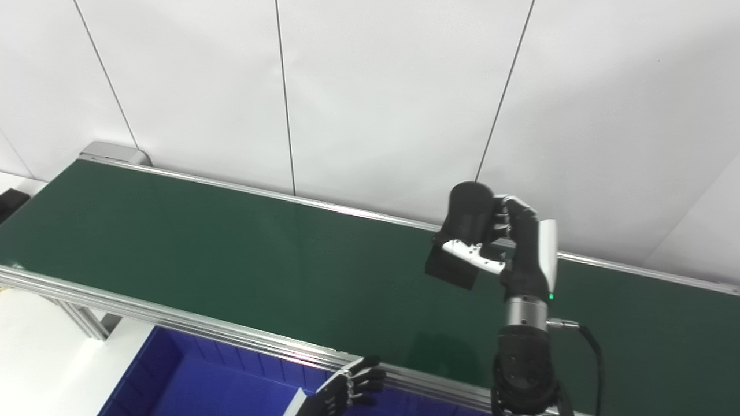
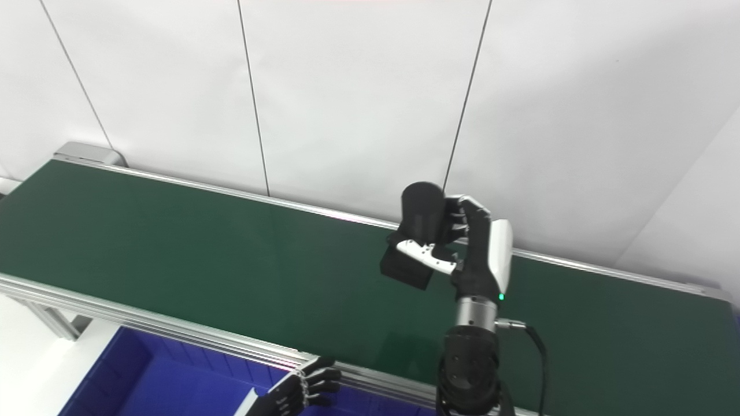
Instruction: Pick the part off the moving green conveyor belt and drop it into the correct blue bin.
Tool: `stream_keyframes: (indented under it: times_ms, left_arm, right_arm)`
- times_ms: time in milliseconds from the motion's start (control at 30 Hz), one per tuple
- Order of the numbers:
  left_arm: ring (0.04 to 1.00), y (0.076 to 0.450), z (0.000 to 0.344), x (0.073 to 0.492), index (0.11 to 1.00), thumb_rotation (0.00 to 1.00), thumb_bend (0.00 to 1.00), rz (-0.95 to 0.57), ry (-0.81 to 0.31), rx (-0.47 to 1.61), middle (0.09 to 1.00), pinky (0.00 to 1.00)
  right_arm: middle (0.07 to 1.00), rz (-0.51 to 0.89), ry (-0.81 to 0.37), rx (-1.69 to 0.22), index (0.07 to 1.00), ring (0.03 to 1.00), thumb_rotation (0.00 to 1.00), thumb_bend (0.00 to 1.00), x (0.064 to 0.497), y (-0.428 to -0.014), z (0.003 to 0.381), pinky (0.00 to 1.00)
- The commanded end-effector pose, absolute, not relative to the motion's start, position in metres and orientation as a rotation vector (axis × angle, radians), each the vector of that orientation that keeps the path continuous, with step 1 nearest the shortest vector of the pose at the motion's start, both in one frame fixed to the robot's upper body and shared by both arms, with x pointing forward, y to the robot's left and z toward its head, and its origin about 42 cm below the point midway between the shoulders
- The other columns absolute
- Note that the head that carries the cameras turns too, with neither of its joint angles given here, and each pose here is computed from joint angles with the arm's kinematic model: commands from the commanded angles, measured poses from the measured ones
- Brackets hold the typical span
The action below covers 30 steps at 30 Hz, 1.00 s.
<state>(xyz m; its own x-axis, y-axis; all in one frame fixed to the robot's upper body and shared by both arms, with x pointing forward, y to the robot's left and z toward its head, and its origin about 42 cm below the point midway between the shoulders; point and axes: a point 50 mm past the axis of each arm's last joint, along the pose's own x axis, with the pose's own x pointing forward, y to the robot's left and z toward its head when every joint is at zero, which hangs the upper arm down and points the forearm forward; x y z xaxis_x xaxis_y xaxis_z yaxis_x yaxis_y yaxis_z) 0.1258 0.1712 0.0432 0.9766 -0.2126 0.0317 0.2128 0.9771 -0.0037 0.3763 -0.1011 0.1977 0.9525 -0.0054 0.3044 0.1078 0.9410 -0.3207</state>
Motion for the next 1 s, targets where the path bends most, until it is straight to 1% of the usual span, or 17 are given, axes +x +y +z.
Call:
stream_keyframes:
  times_ms: [0, 200, 300, 433, 567, 667, 800, 967]
  left_arm:
    - [0.787, 0.176, 0.05, 0.126, 0.869, 0.64, 0.84, -0.222, -0.084, -0.01, 0.824, 0.72]
    - [0.794, 0.192, 0.05, 0.128, 0.875, 0.65, 0.83, -0.211, -0.087, -0.019, 0.826, 0.74]
    - [0.794, 0.202, 0.052, 0.129, 0.874, 0.65, 0.83, -0.209, -0.092, -0.022, 0.826, 0.74]
    - [0.796, 0.216, 0.054, 0.131, 0.878, 0.68, 0.84, -0.206, -0.095, -0.02, 0.828, 0.74]
    - [0.801, 0.229, 0.054, 0.134, 0.878, 0.67, 0.86, -0.206, -0.094, -0.026, 0.831, 0.75]
    - [0.796, 0.237, 0.057, 0.136, 0.874, 0.68, 0.88, -0.203, -0.097, -0.028, 0.826, 0.74]
    - [0.78, 0.251, 0.059, 0.143, 0.87, 0.69, 0.87, -0.202, -0.107, -0.006, 0.814, 0.72]
    - [0.764, 0.266, 0.063, 0.15, 0.856, 0.67, 0.88, -0.202, -0.101, -0.009, 0.801, 0.71]
  right_arm:
    - [0.494, -0.087, -0.351, -0.317, 0.548, 0.371, 0.0, 0.51, 0.371, -0.112, 0.22, 0.29]
    - [0.494, -0.14, -0.374, -0.311, 0.552, 0.365, 0.0, 0.51, 0.34, -0.14, 0.231, 0.26]
    - [0.493, -0.155, -0.387, -0.321, 0.551, 0.366, 0.0, 0.51, 0.327, -0.147, 0.235, 0.26]
    - [0.494, -0.179, -0.391, -0.32, 0.545, 0.372, 0.0, 0.51, 0.304, -0.157, 0.237, 0.27]
    - [0.498, -0.197, -0.386, -0.311, 0.541, 0.376, 0.0, 0.51, 0.287, -0.164, 0.237, 0.28]
    - [0.502, -0.221, -0.367, -0.296, 0.534, 0.389, 0.0, 0.51, 0.275, -0.167, 0.237, 0.31]
    - [0.505, -0.271, -0.36, -0.321, 0.522, 0.398, 0.0, 0.52, 0.257, -0.178, 0.231, 0.33]
    - [0.508, -0.363, -0.289, -0.322, 0.526, 0.39, 0.0, 0.51, 0.234, -0.188, 0.211, 0.31]
